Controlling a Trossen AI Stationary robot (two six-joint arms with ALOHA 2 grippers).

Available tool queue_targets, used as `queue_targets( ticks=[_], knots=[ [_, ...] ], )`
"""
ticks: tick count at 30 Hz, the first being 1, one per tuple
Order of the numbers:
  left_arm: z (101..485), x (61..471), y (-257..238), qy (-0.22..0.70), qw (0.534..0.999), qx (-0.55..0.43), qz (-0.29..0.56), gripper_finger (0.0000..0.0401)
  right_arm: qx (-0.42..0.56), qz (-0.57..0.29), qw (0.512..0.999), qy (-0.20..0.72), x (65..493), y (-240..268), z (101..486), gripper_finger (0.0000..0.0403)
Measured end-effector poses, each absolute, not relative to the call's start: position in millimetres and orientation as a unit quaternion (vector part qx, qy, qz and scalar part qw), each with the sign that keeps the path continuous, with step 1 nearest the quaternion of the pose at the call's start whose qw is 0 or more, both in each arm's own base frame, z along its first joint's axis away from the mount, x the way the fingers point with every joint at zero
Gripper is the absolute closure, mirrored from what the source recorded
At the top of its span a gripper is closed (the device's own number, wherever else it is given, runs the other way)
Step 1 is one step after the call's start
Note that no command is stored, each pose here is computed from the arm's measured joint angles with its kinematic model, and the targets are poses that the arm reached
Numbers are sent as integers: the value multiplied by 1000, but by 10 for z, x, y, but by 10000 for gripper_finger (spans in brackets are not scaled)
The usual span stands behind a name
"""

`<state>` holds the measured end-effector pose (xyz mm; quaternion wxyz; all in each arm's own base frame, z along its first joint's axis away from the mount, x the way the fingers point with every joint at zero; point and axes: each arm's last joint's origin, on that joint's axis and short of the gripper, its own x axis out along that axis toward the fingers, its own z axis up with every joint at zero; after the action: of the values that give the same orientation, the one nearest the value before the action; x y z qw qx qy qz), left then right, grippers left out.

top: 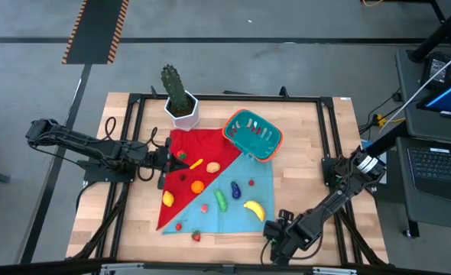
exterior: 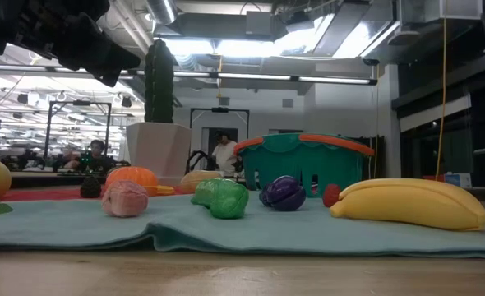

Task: Build produce basket
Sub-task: Put the green pear into the blue basket

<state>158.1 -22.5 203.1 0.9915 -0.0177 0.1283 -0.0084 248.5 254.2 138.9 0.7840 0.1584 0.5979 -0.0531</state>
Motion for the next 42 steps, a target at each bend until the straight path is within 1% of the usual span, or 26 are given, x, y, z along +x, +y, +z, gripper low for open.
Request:
queue_targets(
  ticks=[5,10,17,22,25,28,31,36,42],
  knots=[
    [2031,1581,-225,128,992,-18,-8,401,151,-56,791,590,2484,2519,1419,187],
    [2031,1581,-225,128,992,-18,-8,401,154,-44,799,579,2492,2474,1559,187],
    [2030,1580,-225,129,991,-18,-8,401,149,-49,838,523,2381,2293,2065,187],
    [2024,1579,-225,132,991,-14,-9,401,100,-85,873,469,2220,2067,2418,187],
    [2011,1575,-224,139,990,-13,-8,401,66,-113,892,432,2108,1937,2543,187],
    [2009,1575,-224,139,990,-13,-8,401,52,-134,902,406,2010,1813,2522,187],
    [2009,1575,-224,139,990,-12,-8,401,62,-138,908,389,1935,1728,2391,187],
    [2009,1575,-224,140,990,-12,-8,401,74,-118,932,336,1882,1657,2093,187],
    [2010,1575,-224,140,990,-12,-8,401,60,-72,969,230,1838,1584,1956,187]
  ],
)
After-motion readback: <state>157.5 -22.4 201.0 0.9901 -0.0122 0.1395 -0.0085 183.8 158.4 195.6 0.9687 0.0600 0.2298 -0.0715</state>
